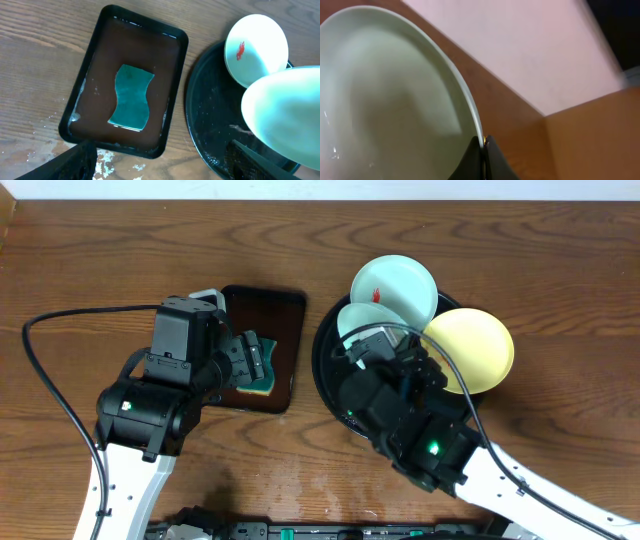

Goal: Clean dirty plates on tray and stack at the side
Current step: 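Lift and tilt the pale green plate upward with the right gripper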

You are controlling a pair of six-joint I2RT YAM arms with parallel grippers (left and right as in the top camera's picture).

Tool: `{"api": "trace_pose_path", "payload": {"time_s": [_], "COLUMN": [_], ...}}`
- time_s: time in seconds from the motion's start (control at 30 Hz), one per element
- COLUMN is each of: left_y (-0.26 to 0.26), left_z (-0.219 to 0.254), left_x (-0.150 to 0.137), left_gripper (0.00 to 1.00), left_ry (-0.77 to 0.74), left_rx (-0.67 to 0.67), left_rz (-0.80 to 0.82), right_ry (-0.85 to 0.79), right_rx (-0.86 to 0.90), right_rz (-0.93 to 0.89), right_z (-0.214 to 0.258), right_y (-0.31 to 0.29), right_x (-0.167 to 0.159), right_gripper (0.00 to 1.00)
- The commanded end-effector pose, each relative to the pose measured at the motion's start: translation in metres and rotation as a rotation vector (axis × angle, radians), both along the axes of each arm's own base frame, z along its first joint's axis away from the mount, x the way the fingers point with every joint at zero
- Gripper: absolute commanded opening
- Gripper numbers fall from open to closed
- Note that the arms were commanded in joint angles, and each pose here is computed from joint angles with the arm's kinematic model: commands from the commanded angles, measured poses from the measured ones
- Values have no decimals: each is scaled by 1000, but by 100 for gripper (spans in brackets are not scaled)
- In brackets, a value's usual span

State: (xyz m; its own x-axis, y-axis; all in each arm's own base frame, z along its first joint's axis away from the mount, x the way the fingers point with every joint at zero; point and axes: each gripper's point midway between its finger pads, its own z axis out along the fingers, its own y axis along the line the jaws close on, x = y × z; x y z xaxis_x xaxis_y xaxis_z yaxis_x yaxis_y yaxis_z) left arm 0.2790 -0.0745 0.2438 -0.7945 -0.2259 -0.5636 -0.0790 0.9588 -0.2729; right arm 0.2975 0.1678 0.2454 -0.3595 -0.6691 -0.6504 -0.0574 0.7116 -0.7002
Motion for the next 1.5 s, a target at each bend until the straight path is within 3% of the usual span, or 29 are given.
{"api": "trace_pose_path", "payload": {"time_s": [0.0, 1.47], "left_y": [1, 1], "left_z": [10, 10], "left_x": [2, 2], "left_gripper": [82, 83], "left_ry": [-24, -24], "left_rx": [-1, 0], "left_rz": [-1, 0], "right_ry": [-79, -90], "right_rx": [-76, -101], "right_rz": [-38, -19], "right_z": [27, 30], "right_y": [-5, 2], "right_x": [-7, -11], "right_gripper": [1, 1]}}
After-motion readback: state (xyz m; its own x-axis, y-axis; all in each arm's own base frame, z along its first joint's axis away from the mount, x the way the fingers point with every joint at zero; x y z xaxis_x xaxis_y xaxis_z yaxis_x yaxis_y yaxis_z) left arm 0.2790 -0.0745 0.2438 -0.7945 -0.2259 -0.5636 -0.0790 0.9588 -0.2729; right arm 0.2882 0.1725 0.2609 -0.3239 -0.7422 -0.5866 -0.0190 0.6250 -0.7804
